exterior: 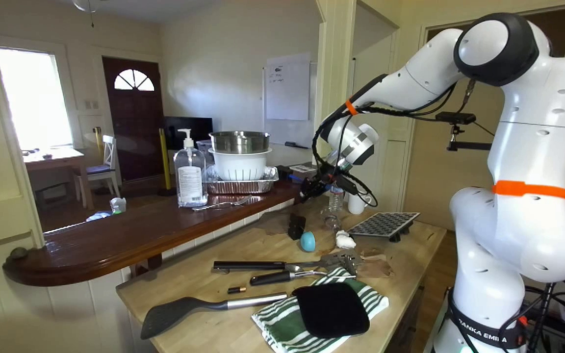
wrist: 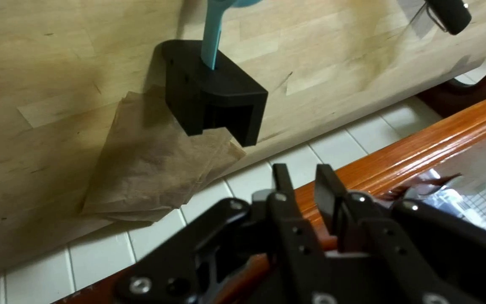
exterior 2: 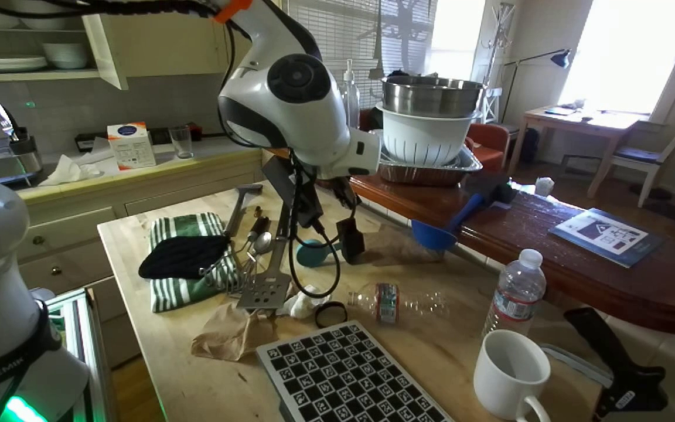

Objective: Adjust the blue spoon

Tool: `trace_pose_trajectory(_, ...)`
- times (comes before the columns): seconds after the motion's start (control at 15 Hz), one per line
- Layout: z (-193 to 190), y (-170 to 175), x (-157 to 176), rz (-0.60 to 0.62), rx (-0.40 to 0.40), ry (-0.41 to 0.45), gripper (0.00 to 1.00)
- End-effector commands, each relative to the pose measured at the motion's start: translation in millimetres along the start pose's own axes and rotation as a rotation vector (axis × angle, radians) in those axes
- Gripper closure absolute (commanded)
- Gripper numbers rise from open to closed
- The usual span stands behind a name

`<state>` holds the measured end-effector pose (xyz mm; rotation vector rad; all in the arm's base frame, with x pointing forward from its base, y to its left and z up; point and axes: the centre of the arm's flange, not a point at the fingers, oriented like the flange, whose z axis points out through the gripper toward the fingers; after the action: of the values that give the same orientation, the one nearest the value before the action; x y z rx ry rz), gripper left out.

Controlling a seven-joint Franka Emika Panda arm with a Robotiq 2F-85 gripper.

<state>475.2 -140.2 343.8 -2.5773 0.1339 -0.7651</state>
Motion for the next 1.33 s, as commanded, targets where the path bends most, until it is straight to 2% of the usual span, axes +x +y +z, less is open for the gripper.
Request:
trace_pose_trajectory(0.0, 2.6, -0.1, 1.3, -0.002, -0.007, -0.004, 0.79)
trace_pose_trajectory(0.07, 4.0, 0.0, 2.2, -0.004, -0.012, -0.006, 0.79)
trace_pose_trajectory(0.13, 11.1, 6.8, 5.3, 0.014, -0.032, -0.008, 0.95)
trace_pose_trajectory(0.27, 27.6, 22.1, 5.8, 0.08, -0.05, -0.032, 1.0)
trace_pose_trajectory(0.6, 48.3, 31.2, 0.0, 0.139, -0.091, -0.015, 1.0)
trace_pose_trajectory(1.27, 90.1, 29.4, 12.7, 0.182, -0.034, -0.02, 1.0)
